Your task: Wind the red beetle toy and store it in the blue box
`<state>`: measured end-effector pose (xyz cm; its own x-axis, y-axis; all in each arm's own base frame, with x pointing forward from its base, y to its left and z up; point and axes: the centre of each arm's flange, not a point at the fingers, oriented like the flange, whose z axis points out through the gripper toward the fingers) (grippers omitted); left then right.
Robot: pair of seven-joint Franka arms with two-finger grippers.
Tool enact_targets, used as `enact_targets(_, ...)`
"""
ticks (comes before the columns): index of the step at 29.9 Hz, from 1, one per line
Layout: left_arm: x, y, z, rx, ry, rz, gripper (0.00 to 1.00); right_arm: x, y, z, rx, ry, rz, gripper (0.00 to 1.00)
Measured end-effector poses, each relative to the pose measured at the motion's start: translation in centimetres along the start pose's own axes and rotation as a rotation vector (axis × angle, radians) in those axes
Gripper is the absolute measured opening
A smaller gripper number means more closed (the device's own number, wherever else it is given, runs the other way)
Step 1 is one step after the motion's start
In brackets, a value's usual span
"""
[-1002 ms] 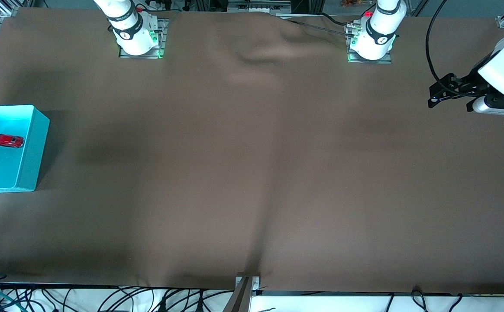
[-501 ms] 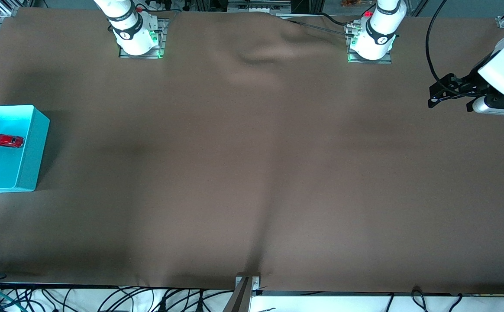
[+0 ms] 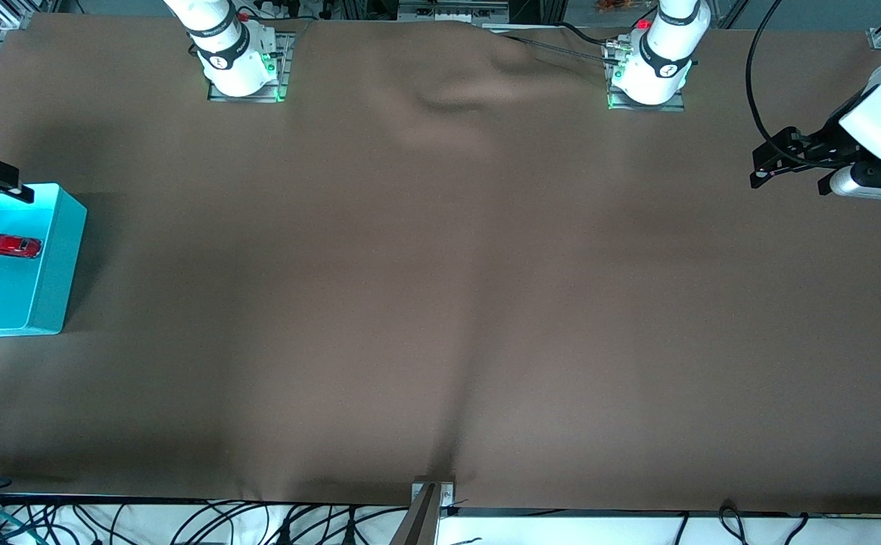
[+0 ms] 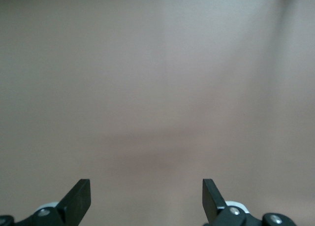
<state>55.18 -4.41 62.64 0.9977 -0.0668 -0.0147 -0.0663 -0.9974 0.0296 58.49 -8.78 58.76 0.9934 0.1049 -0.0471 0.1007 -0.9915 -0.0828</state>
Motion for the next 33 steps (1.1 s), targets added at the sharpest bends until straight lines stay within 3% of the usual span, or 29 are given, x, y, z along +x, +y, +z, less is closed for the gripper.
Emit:
enact_targets(8, 0.0, -0.1, -0.1, 0.0, 0.003, -0.001, 1.0, 0.6, -4.1, -1.4, -0.045, 0.026, 0.142, 1.0)
enact_targets(17, 0.0, -0.1, -0.2, 0.0, 0.003, -0.002, 1.0, 0.6, -4.3, -2.7, -0.051, 0.055, 0.156, 1.0)
enact_targets(33, 0.0, -0.1, -0.1, 0.0, 0.003, -0.002, 1.0, 1.2, -5.4, -2.4, -0.097, 0.045, 0.208, 1.0)
